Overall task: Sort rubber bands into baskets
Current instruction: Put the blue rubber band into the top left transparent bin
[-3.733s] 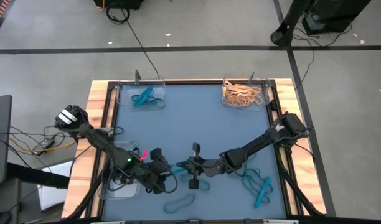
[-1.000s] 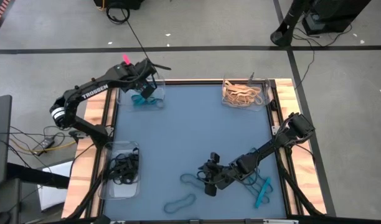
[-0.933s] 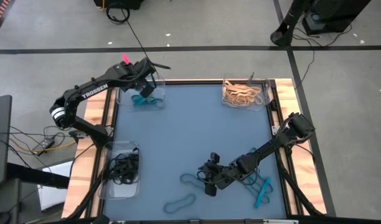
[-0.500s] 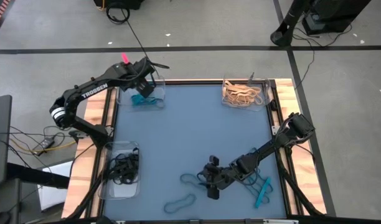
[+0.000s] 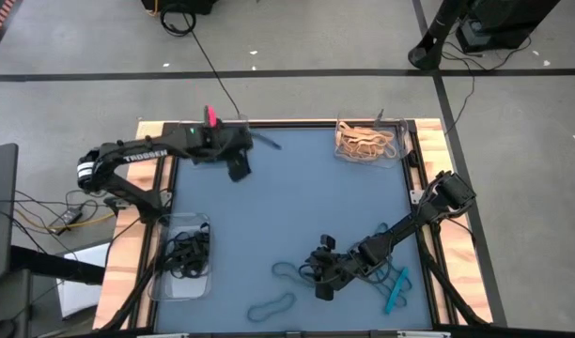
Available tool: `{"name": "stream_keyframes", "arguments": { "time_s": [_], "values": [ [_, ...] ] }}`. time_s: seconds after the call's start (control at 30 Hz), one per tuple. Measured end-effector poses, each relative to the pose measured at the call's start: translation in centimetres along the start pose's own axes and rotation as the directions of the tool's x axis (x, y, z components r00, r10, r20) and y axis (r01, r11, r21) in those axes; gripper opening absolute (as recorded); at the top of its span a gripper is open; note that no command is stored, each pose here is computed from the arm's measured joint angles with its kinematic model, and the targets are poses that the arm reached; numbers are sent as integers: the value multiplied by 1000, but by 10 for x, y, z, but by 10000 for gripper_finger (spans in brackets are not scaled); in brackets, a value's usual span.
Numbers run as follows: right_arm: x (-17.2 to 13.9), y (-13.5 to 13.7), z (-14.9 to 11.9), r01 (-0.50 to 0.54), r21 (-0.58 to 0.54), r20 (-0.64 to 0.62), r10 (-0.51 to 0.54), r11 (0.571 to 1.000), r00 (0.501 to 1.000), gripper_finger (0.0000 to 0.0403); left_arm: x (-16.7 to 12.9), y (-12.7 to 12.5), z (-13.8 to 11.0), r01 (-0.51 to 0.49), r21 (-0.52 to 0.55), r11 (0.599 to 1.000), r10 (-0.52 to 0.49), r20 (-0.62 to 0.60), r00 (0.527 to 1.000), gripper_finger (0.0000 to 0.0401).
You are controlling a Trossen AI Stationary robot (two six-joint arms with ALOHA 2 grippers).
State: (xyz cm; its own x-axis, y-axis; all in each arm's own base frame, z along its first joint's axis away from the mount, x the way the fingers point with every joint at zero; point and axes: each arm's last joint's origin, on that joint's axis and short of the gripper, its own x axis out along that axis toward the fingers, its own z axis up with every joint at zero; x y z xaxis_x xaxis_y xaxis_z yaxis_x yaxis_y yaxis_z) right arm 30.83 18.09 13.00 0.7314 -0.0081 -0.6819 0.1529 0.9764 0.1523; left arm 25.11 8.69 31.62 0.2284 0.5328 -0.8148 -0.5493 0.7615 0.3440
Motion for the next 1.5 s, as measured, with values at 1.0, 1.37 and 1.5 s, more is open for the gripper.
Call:
{"name": "stream_keyframes", "arguments": {
  "time_s": [1.0, 1.37, 1.5],
  "values": [
    [-4, -2, -31, -18, 121, 30, 15, 993, 999, 181, -22, -181, -75, 544, 260, 797, -597, 472, 649, 202],
    [26, 8, -41, -22, 116, 27, 19, 993, 999, 178, -8, -186, -91, 601, 255, 758, -619, 573, 537, 202],
    [24, 8, -35, -21, 111, 33, 17, 994, 999, 137, -3, -187, -95, 613, 239, 753, -619, 574, 537, 202]
  ]
}}
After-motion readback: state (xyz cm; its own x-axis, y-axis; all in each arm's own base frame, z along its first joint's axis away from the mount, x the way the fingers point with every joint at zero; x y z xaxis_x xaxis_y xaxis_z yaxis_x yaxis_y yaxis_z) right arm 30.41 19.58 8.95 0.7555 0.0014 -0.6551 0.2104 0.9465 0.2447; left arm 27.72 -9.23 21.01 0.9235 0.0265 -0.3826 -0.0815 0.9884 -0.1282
